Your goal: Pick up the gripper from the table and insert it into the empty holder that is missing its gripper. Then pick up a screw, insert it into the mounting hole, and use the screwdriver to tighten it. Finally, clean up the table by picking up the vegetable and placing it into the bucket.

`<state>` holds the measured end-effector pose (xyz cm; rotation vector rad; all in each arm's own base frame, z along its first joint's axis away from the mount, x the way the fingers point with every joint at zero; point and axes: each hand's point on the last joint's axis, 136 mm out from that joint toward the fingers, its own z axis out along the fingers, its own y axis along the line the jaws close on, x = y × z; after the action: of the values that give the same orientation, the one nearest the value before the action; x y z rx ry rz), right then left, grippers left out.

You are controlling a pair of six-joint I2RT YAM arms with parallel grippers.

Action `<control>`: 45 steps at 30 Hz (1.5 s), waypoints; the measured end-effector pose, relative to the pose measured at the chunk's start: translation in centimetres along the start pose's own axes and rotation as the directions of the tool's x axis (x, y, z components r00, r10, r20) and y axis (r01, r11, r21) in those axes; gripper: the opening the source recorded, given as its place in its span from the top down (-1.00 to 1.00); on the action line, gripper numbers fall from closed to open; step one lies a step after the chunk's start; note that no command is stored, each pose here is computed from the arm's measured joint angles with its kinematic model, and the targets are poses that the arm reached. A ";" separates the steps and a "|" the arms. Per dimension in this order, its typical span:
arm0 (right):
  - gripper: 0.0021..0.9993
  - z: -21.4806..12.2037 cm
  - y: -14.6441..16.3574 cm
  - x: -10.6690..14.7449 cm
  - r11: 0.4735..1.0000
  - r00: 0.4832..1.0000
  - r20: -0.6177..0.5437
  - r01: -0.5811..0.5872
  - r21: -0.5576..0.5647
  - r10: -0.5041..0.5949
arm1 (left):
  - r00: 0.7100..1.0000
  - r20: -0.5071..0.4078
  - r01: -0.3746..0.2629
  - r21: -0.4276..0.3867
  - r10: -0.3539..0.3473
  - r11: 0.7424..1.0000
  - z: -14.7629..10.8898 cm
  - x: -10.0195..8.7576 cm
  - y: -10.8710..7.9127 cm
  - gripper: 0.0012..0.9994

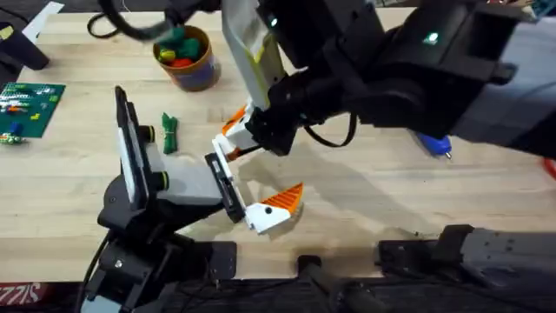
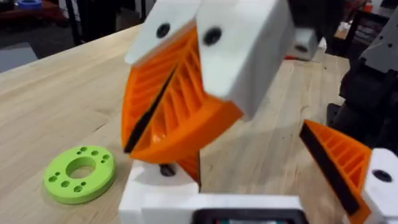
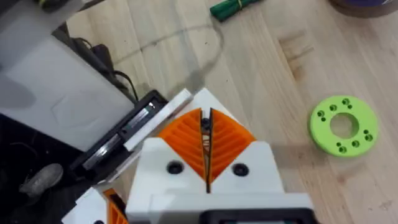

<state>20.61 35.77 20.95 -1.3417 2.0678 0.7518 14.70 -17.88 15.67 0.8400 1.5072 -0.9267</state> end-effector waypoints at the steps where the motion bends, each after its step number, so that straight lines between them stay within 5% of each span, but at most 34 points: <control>1: 0.99 0.1 0.0 0.1 1.000 1.000 0.000 0.000 0.000 0.000 | 1.000 0.000 0.000 0.000 0.000 1.000 0.0 0.0 0.0 -0.97; 41: 0.99 -0.2 1.2 1.7 1.000 0.999 -0.055 -0.002 -0.021 0.001 | 1.000 -0.003 0.021 0.019 -0.021 1.000 0.0 0.1 -0.3 -0.97; 44: 0.59 -0.2 1.3 1.8 1.000 0.998 -0.060 -0.004 -0.026 0.003 | 1.000 -0.003 0.021 0.018 -0.021 1.000 0.0 0.1 -0.3 -0.97; 45: 0.30 -0.2 1.5 1.8 0.999 0.998 -0.060 -0.003 -0.035 0.001 | 1.000 -0.003 0.022 0.018 -0.022 1.000 0.0 0.1 -0.3 -0.97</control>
<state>18.60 35.05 20.02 -1.3972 2.1117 0.7607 14.42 -18.01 15.64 0.8397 1.5151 -0.9565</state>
